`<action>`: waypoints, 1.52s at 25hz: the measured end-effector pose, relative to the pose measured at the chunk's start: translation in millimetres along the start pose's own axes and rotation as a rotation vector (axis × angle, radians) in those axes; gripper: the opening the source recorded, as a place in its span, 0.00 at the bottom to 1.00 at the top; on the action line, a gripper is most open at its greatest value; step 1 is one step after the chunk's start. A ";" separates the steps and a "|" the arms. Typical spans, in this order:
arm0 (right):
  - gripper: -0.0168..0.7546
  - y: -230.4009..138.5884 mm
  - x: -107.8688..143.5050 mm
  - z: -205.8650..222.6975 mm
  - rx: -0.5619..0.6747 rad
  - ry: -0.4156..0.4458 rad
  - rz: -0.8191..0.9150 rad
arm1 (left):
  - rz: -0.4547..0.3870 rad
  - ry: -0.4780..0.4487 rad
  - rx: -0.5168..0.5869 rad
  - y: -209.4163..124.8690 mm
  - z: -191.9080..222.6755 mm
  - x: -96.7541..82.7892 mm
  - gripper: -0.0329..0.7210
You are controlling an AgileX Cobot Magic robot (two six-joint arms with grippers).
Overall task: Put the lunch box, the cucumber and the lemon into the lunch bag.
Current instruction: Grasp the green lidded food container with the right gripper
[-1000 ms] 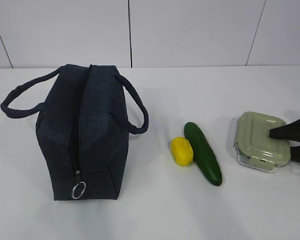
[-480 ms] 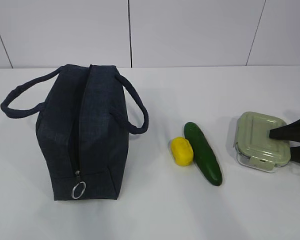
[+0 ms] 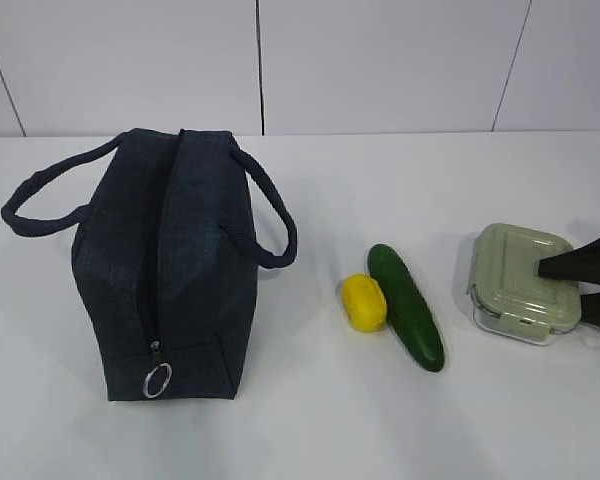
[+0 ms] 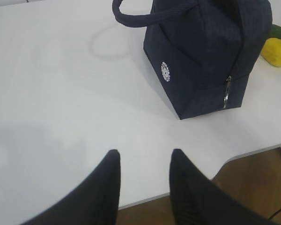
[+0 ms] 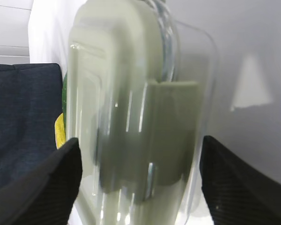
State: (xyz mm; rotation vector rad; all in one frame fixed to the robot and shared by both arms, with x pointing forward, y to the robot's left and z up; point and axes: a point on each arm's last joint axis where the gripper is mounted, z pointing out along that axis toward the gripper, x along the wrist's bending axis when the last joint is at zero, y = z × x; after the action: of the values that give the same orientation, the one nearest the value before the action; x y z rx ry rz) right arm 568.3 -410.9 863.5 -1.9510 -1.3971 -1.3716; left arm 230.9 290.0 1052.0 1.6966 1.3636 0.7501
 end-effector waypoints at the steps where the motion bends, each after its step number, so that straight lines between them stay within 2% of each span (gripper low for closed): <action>1: 0.78 0.0 0.0 0.0 0.000 0.000 0.000 | 0.000 0.000 0.000 0.0 0.0 0.0 0.36; 8: 0.76 -0.3 -0.1 0.0 0.003 -0.001 0.000 | 0.000 0.000 0.000 0.0 0.0 0.0 0.36; 16: 0.61 -0.8 -0.3 0.0 0.009 -0.003 0.000 | 0.000 0.000 0.000 0.0 0.0 0.0 0.36; 38: 0.60 -0.8 -0.3 0.0 0.009 -0.003 0.003 | 0.000 0.000 0.000 0.0 0.0 0.0 0.36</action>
State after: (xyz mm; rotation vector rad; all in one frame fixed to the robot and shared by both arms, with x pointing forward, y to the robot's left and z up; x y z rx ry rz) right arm 567.6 -410.7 863.1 -1.9497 -1.3983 -1.3596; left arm 230.9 290.0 1052.0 1.6966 1.3636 0.7501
